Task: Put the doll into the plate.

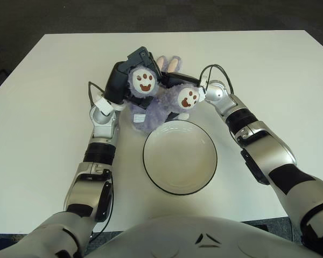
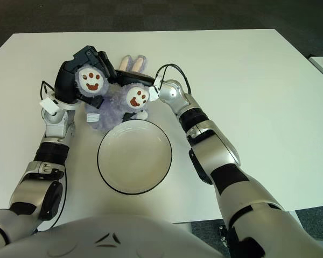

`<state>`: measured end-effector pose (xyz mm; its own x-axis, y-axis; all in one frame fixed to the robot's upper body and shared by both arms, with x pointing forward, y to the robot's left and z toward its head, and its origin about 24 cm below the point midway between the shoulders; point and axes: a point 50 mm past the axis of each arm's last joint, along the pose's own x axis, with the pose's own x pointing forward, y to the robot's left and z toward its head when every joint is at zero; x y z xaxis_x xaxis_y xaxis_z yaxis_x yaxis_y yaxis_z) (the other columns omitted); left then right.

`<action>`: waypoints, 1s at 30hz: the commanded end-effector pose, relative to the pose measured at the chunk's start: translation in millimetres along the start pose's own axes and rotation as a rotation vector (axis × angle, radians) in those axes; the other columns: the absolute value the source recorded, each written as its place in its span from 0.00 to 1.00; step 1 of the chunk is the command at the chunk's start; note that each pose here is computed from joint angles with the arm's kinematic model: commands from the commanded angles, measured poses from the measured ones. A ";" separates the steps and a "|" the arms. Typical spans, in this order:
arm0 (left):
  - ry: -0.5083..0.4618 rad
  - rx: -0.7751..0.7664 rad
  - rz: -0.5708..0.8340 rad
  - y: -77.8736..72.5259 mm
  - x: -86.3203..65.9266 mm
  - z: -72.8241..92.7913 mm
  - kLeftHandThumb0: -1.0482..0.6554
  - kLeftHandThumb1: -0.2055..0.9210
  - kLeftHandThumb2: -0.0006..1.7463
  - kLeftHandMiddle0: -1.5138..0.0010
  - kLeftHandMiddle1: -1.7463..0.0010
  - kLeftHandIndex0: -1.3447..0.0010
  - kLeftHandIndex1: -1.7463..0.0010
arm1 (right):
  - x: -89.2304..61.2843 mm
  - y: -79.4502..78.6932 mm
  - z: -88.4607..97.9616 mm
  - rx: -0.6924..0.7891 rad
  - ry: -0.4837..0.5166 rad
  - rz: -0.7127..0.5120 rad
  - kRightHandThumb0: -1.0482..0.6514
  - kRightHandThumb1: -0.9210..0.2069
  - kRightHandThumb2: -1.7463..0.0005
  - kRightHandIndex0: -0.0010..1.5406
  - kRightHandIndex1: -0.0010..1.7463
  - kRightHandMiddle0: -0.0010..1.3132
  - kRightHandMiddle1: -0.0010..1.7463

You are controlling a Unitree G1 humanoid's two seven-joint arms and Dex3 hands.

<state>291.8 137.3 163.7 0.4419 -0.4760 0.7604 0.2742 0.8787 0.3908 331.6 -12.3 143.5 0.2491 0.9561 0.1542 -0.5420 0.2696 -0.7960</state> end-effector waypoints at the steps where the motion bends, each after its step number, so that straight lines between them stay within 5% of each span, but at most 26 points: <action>1: 0.051 0.012 -0.029 -1.6 1.7 -5.1 0.61 0.42 0.72 0.50 0.13 0.59 0.11 | 10.4 1.1 15.9 0.011 -0.144 -0.046 0.33 0.47 0.45 0.07 0.22 0.00 0.37; 3: 0.057 0.017 -0.031 -1.8 1.7 -5.0 0.61 0.42 0.72 0.50 0.13 0.59 0.10 | 10.7 1.6 15.8 0.029 -0.150 -0.048 0.34 0.45 0.45 0.07 0.22 0.00 0.36; 4: 0.059 0.012 -0.034 -1.9 1.6 -5.1 0.61 0.42 0.72 0.50 0.13 0.60 0.10 | -2.4 2.1 7.9 0.030 -0.091 -0.030 0.34 0.44 0.45 0.07 0.22 0.00 0.36; 6: 0.071 0.002 -0.053 -2.3 1.4 -5.5 0.61 0.41 0.72 0.50 0.13 0.59 0.10 | -22.5 3.9 -11.7 0.031 0.101 0.113 0.29 0.23 0.53 0.07 0.23 0.00 0.31; 8: 0.070 0.009 -0.069 -2.1 2.2 -5.1 0.61 0.41 0.72 0.50 0.13 0.59 0.10 | -7.5 8.6 -14.5 -0.018 0.248 0.300 0.26 0.10 0.59 0.07 0.23 0.00 0.26; 11: 0.065 0.026 -0.080 -2.0 3.6 -4.6 0.61 0.41 0.72 0.51 0.13 0.59 0.09 | 15.4 21.0 -11.9 -0.079 0.344 0.419 0.24 0.03 0.62 0.07 0.24 0.00 0.23; 14: 0.065 0.035 -0.104 -1.8 5.7 -5.4 0.61 0.41 0.73 0.51 0.13 0.59 0.09 | 40.2 19.9 3.2 -0.176 0.350 0.471 0.30 0.14 0.58 0.10 0.27 0.00 0.35; 16: 0.066 0.028 -0.122 -1.4 6.8 -6.7 0.61 0.40 0.74 0.52 0.12 0.59 0.07 | 46.4 17.0 7.9 -0.218 0.308 0.427 0.44 0.40 0.41 0.11 0.38 0.00 0.55; 18: 0.063 0.017 -0.129 -1.0 7.5 -7.2 0.61 0.40 0.74 0.52 0.12 0.59 0.06 | 45.1 16.1 8.3 -0.228 0.293 0.390 0.54 0.56 0.30 0.10 0.48 0.01 0.68; 22: 0.036 -0.032 -0.118 -0.4 8.5 -7.3 0.61 0.41 0.74 0.53 0.14 0.60 0.04 | 21.2 11.1 4.9 -0.202 0.309 0.310 0.61 0.67 0.23 0.11 0.60 0.06 0.77; 26: 0.033 -0.088 -0.093 0.5 7.4 -8.4 0.61 0.43 0.72 0.54 0.14 0.62 0.03 | 12.3 9.9 2.3 -0.204 0.330 0.256 0.64 0.72 0.21 0.15 0.70 0.11 0.82; 30: 0.040 -0.106 -0.090 0.9 6.4 -9.3 0.61 0.44 0.71 0.53 0.14 0.62 0.05 | 17.8 13.5 2.4 -0.222 0.314 0.210 0.80 0.46 0.40 0.31 0.84 0.20 0.88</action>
<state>301.9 136.3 165.0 0.4458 -0.5470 0.7085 0.3808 0.8323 0.4029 326.4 10.6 149.3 0.3825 0.9104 -0.1576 -0.4177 0.0182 -0.9084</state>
